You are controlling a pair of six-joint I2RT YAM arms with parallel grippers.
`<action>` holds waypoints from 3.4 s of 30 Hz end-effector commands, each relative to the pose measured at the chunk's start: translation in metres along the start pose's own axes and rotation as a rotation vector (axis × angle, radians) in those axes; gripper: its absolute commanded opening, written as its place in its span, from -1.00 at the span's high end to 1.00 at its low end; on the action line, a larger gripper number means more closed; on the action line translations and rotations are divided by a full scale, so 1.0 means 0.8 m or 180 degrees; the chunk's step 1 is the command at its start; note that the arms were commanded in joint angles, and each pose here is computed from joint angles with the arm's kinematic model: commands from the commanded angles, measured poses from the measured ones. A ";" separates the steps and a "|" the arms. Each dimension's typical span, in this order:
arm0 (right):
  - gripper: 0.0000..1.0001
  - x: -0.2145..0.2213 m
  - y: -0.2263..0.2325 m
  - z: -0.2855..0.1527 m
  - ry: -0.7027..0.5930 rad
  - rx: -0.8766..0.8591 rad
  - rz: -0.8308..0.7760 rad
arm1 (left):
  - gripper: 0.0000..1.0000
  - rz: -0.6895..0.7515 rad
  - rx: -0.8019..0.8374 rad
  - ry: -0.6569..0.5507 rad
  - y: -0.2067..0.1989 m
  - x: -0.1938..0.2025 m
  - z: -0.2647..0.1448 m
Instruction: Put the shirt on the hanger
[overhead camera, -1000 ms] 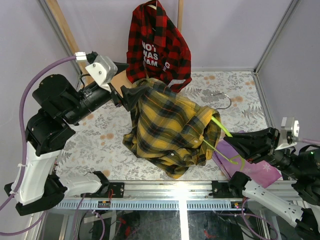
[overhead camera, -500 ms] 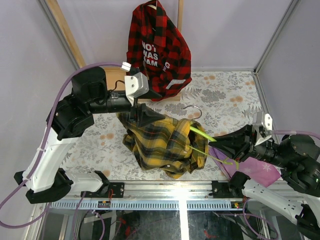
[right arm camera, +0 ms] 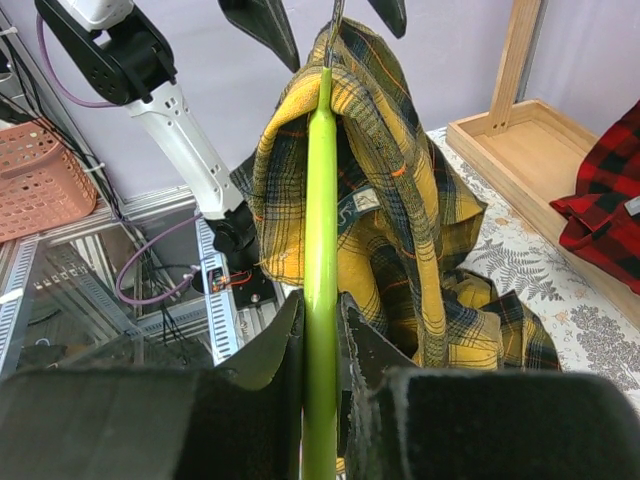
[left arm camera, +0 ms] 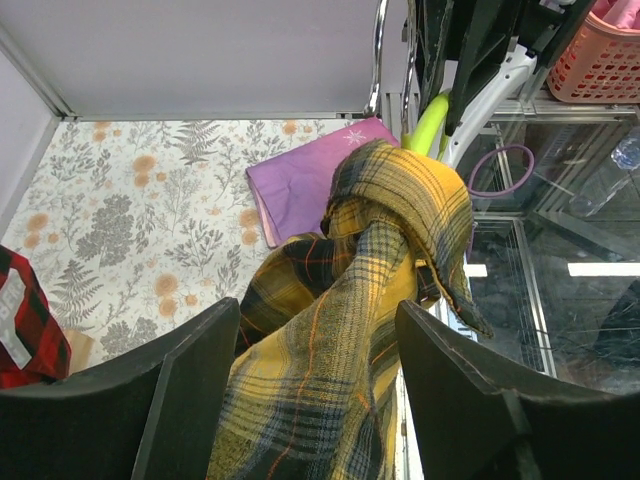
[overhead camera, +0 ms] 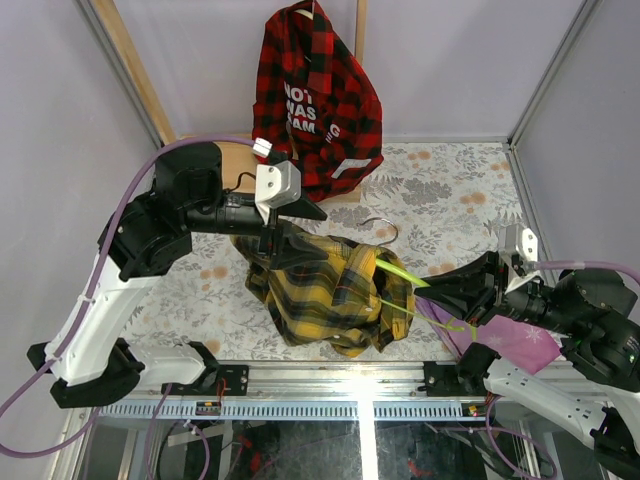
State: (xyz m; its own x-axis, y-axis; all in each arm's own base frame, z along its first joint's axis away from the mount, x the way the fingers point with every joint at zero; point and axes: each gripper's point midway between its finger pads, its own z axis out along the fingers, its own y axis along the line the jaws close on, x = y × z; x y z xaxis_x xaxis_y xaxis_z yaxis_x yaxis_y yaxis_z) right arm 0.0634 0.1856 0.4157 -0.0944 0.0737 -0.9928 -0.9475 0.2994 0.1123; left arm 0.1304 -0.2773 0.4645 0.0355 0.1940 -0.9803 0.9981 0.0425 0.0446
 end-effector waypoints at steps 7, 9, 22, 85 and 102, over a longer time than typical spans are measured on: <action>1.00 -0.056 0.015 0.001 -0.0452 -0.0182 -0.0240 | -0.20 -0.0316 0.0167 0.0228 -0.012 0.033 0.006; 1.00 -0.056 0.015 0.004 -0.0448 -0.0205 -0.0229 | -0.11 -0.0316 0.0208 0.0223 -0.014 0.032 0.008; 1.00 -0.063 0.002 0.014 -0.0575 -0.0067 -0.0193 | 0.50 -0.0364 0.0457 0.0316 -0.029 0.041 0.023; -0.09 0.086 -0.120 0.141 -0.0716 0.0902 0.2010 | 1.00 0.1127 -0.2122 -0.0654 0.055 -0.024 -0.123; 0.04 0.125 -0.112 0.145 -0.0518 0.0822 0.2276 | 1.00 0.1082 -0.2200 -0.0570 0.071 -0.018 -0.114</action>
State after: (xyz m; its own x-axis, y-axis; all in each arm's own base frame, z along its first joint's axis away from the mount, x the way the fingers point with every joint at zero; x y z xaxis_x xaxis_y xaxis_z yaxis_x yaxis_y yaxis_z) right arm 0.1784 0.2744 0.2910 -0.6047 0.4320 -0.6692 -0.5370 0.3994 0.7431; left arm 0.1758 -0.1919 0.4554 0.3122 0.2477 -0.9172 0.7396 0.5425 0.3983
